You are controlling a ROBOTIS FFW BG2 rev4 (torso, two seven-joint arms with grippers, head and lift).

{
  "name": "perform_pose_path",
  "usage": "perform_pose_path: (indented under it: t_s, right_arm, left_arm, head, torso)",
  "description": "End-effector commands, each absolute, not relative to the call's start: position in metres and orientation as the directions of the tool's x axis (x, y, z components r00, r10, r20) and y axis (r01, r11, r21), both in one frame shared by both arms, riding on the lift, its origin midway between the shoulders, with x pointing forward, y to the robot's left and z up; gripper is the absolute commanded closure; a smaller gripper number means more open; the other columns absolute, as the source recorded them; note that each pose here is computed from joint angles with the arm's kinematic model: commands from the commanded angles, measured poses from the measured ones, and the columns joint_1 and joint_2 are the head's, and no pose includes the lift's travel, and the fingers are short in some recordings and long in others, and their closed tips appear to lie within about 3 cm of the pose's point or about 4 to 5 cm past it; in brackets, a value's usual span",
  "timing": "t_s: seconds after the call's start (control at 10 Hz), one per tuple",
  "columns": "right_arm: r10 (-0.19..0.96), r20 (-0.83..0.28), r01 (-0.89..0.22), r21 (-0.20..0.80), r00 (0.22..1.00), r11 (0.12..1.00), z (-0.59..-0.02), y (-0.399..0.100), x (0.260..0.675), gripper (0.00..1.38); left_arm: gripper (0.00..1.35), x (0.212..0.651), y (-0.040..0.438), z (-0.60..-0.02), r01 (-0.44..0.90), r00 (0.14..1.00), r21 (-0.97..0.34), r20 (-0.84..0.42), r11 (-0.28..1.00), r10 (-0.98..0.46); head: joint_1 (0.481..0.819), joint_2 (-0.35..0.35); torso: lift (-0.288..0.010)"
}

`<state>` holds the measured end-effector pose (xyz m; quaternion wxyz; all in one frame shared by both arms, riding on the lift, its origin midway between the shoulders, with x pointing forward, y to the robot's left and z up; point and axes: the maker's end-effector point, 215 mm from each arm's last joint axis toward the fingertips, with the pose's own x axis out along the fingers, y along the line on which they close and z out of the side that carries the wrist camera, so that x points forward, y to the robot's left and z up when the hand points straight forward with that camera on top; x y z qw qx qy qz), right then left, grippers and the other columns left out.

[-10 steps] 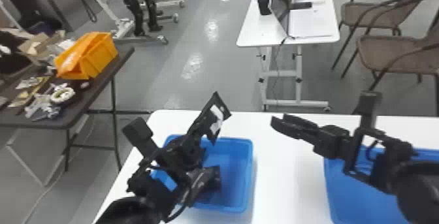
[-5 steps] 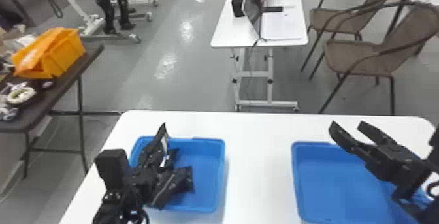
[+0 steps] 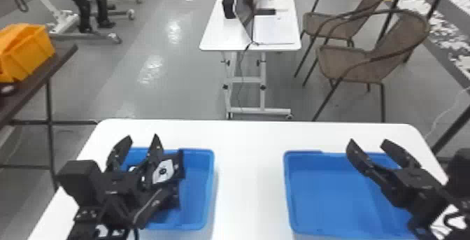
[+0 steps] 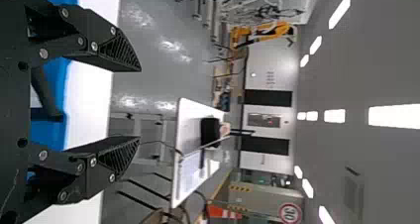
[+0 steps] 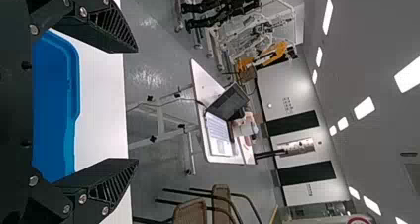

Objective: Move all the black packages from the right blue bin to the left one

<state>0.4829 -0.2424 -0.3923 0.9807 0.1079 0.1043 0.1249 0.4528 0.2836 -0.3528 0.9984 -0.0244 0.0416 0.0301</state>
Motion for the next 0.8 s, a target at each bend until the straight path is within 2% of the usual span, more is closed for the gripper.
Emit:
perform_pose_path:
  t_s: [0.0,0.2,0.4,0.6,0.7]
  right_arm:
    - [0.222,-0.170,-0.194,0.166,0.960,0.967,-0.388,-0.253,0.462,0.25]
    - [0.181,-0.157,-0.170,0.080,0.971,0.982,-0.381,-0.262,0.433,0.25]
    - [0.182,-0.183,-0.172,0.070,0.966,0.983,-0.397,-0.260,0.398,0.25]
    - [0.198,-0.249,-0.194,0.041,0.948,0.980,-0.422,-0.249,0.362,0.25]
    - [0.210,-0.254,-0.219,-0.007,0.944,0.976,-0.422,-0.236,0.357,0.25]
  left_arm:
    - [0.11,0.451,0.270,-0.312,-0.059,0.998,-0.059,0.031,0.997,0.061]
    - [0.11,0.426,0.261,-0.307,-0.058,0.996,-0.066,0.066,0.996,0.062]
    - [0.11,0.398,0.258,-0.314,-0.056,0.996,-0.013,0.073,0.998,0.057]
    - [0.11,0.369,0.259,-0.348,-0.029,0.999,0.051,-0.017,0.998,0.030]
    - [0.11,0.363,0.257,-0.358,-0.008,0.999,0.068,-0.044,0.998,0.011]
  head:
    - [0.695,0.058]
    - [0.695,0.021]
    - [0.695,-0.001]
    - [0.695,-0.002]
    - [0.695,0.001]
  torso:
    - [-0.040]
    - [-0.040]
    - [-0.040]
    - [-0.040]
    - [-0.040]
